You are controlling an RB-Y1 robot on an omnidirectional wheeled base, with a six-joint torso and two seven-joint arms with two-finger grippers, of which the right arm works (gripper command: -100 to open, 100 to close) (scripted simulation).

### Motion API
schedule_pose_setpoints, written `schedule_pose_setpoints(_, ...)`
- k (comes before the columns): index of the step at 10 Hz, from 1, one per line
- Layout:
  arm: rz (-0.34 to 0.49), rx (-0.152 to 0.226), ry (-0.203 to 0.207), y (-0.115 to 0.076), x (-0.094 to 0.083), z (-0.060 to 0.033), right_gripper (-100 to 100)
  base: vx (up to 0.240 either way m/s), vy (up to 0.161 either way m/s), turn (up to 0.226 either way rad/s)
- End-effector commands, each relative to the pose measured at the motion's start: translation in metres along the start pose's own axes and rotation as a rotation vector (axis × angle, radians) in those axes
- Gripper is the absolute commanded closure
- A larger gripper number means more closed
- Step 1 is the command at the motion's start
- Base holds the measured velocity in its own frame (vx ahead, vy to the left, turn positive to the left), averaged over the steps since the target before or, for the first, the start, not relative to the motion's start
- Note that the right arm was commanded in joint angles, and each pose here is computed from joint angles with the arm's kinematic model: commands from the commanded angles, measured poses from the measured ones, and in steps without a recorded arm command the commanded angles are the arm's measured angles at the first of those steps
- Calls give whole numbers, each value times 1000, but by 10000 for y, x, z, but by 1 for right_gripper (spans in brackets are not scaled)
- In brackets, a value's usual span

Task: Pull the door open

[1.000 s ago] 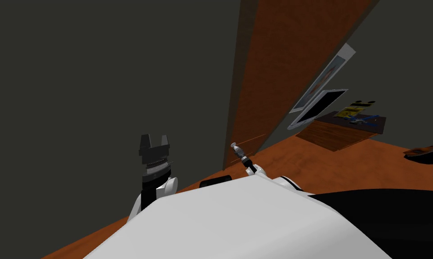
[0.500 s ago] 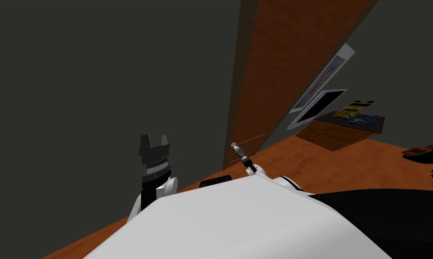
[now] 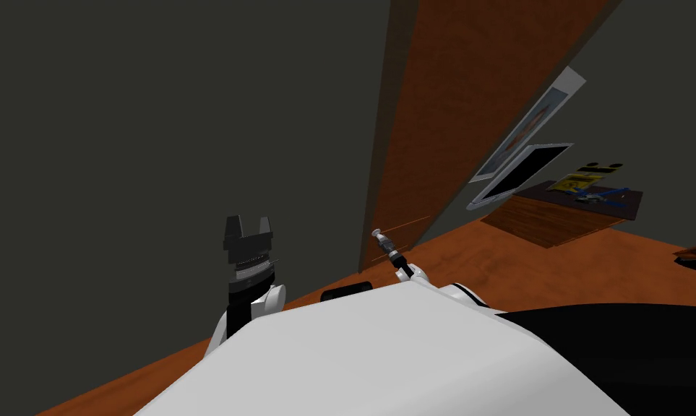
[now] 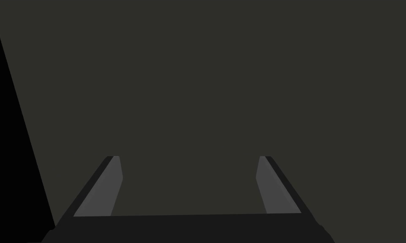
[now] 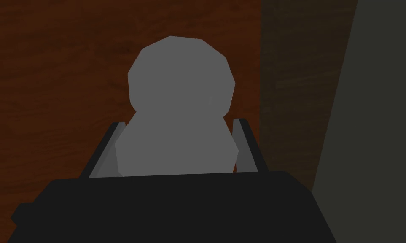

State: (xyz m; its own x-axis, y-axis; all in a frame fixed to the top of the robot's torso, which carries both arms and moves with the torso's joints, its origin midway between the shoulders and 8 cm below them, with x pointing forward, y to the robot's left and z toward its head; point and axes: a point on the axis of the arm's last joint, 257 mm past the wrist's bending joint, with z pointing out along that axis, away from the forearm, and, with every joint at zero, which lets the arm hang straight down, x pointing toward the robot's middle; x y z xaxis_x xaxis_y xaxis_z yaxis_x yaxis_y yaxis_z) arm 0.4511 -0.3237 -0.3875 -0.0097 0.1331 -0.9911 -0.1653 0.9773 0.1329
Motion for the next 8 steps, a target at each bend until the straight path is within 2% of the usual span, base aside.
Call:
schedule_pose_setpoints(1,56,3,-2,21,12,-2,100,-27,-12,63)
schedule_pose_setpoints(8,240,33,-19,-60,-21,-12,100,-29,-14,64)
